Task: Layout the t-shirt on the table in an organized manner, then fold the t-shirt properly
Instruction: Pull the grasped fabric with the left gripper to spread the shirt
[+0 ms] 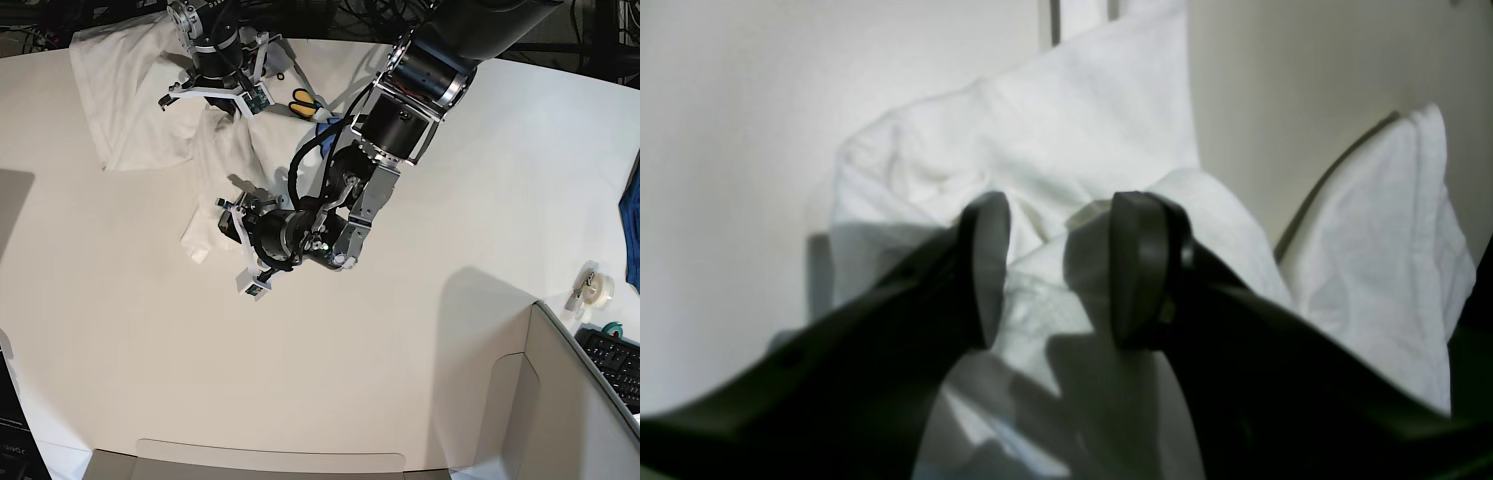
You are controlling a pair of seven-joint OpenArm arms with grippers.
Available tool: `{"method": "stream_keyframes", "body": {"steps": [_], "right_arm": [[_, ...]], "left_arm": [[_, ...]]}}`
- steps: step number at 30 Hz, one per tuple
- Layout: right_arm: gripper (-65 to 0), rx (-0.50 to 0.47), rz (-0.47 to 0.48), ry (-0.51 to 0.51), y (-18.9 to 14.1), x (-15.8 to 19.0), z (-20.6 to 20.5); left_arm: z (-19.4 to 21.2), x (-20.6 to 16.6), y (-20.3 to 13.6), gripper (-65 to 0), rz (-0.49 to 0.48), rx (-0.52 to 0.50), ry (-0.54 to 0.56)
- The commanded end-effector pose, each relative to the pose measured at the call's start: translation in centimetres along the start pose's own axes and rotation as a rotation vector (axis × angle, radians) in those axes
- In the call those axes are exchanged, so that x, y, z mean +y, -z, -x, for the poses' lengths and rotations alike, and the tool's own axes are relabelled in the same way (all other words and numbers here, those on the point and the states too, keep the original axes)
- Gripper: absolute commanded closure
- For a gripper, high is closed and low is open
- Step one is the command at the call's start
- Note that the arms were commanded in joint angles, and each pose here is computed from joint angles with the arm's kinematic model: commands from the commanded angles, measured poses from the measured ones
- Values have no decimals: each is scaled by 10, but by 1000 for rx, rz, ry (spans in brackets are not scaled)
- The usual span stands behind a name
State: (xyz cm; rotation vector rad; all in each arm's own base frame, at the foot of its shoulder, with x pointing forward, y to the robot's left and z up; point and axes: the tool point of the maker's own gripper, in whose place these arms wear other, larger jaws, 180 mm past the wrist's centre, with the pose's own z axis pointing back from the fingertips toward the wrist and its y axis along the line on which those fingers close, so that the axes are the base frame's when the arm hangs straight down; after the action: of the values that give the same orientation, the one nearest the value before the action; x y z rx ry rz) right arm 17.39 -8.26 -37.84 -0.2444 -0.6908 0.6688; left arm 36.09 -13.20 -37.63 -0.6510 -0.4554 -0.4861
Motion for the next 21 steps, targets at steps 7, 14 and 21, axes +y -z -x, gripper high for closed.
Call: {"method": "stream_keyframes", "body": {"steps": [7, 14, 21], "right_arm": [[0, -27, 16, -3, -2, -4, -6], [0, -21, 15, -4, -1, -3, -5], [0, -19, 14, -5, 0, -3, -4]], "left_arm": [[-44, -25, -28, -249, 18, -95, 101], [-56, -37, -41, -219, 25, -135, 147], [-52, -20, -45, -219, -11, -128, 151]]}}
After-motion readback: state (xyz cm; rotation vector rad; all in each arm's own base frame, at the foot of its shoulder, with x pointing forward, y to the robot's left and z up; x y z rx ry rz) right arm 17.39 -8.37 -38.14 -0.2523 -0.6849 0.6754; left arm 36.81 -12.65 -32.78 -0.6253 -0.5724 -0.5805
